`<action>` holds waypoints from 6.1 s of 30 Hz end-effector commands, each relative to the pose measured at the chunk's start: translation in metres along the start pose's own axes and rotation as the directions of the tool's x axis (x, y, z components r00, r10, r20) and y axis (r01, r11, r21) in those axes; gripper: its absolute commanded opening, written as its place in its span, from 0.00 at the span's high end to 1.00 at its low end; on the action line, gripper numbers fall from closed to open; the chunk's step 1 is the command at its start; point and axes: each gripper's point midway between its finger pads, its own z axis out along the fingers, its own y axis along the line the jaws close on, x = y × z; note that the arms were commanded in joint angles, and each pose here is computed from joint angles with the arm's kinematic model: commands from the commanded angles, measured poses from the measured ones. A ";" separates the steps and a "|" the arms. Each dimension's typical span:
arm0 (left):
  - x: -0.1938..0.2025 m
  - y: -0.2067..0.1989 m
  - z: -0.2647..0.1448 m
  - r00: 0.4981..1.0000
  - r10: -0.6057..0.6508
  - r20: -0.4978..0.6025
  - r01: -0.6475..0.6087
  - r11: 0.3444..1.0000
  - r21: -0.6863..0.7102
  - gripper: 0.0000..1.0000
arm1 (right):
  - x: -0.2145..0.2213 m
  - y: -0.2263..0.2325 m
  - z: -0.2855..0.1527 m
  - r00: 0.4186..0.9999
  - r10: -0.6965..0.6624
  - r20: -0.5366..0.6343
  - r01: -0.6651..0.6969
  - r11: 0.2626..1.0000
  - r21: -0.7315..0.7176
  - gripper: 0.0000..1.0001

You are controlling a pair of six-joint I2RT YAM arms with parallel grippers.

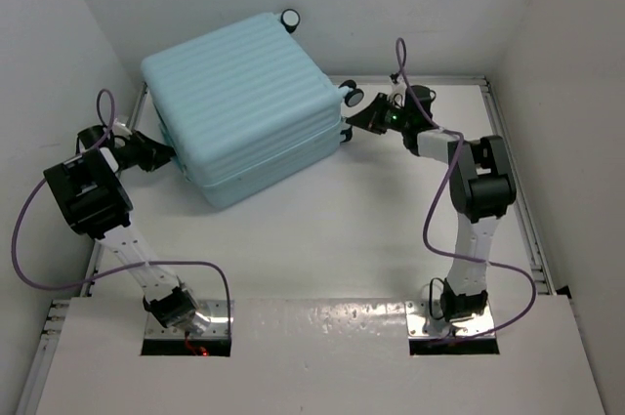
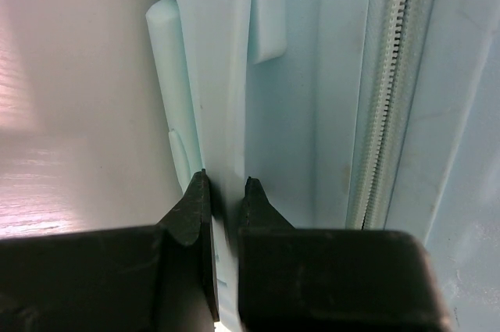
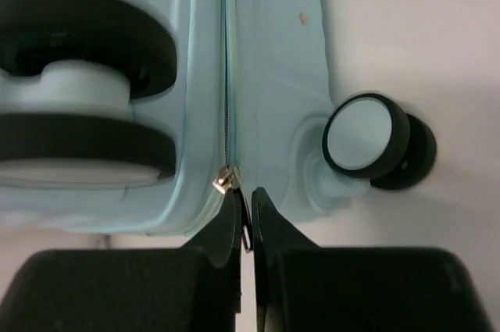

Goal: Pack the luggage

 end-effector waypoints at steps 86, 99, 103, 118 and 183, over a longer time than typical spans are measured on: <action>-0.092 -0.130 0.003 0.903 0.261 0.340 -0.274 0.962 -0.011 0.34 | 0.098 0.079 -0.177 0.946 -0.298 -0.127 0.293 0.954 -0.054 0.60; -0.019 -0.135 -0.080 0.828 0.405 0.387 -0.326 0.910 -0.256 0.34 | 0.080 0.076 -0.099 0.844 -0.531 0.072 0.527 0.847 0.071 0.65; 0.026 -0.144 -0.106 0.841 0.434 0.323 -0.371 0.897 -0.238 0.29 | 0.059 0.110 -0.052 0.838 -0.515 0.177 0.534 0.842 -0.077 0.59; 0.137 -0.171 -0.112 0.832 0.551 0.061 -0.552 0.834 0.004 0.29 | 0.067 0.121 0.032 0.911 -0.410 0.049 0.384 0.797 -0.466 0.50; 0.238 -0.221 -0.067 0.963 0.160 -0.218 -0.171 0.985 -0.034 0.00 | 0.069 0.114 0.041 0.848 -0.529 0.036 0.517 0.809 -0.281 1.00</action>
